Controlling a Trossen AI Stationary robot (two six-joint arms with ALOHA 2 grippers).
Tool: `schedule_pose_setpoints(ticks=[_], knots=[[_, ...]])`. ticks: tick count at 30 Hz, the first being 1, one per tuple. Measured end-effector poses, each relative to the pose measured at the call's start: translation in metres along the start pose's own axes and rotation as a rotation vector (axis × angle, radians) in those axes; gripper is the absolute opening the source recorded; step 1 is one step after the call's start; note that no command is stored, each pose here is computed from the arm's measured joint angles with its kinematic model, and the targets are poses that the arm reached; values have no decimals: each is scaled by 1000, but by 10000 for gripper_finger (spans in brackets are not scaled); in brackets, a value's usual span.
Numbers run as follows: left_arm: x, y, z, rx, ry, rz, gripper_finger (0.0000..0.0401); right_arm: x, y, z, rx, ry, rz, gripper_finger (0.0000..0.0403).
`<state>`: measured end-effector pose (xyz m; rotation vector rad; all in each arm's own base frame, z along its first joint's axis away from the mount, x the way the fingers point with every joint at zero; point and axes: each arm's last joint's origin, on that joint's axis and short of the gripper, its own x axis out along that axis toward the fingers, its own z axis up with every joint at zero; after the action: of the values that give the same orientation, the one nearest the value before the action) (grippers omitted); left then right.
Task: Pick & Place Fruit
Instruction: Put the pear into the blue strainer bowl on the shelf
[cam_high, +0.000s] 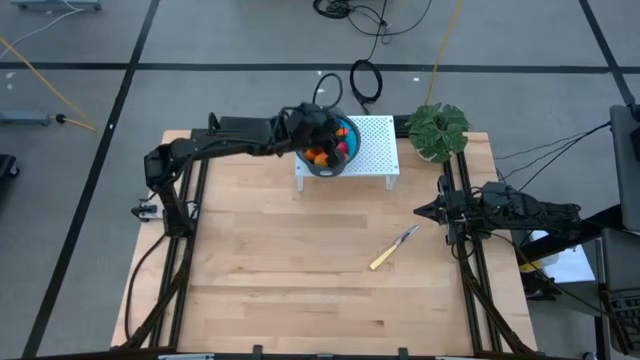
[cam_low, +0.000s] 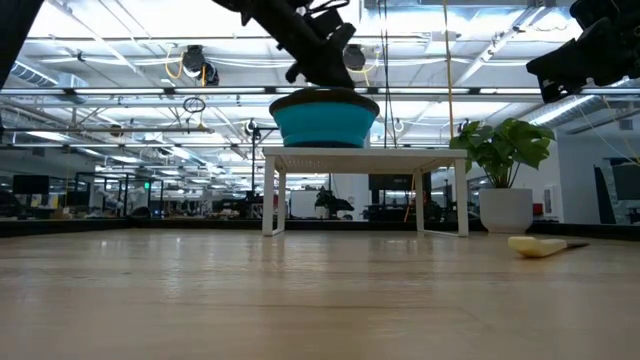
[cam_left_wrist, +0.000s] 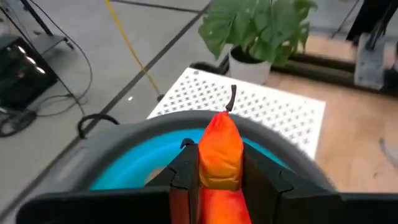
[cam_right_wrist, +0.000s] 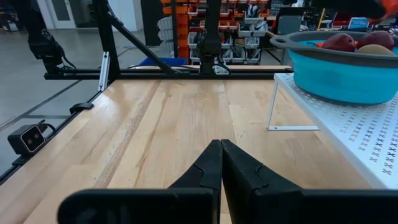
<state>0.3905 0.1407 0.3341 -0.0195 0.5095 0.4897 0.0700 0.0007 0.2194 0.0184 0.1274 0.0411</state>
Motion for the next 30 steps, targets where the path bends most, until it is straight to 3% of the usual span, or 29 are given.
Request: schedule_pose_setpoints(ticks=[5,10,30], knots=[[-8,10,12,78,6,0,86,0,0,0,0,0,-1,0],[-8,11,10,100,34,-22,86,0,0,0,0,0,0,0],[-9,-10,-6,118,185,-18,86,0,0,0,26,0,-1,0]])
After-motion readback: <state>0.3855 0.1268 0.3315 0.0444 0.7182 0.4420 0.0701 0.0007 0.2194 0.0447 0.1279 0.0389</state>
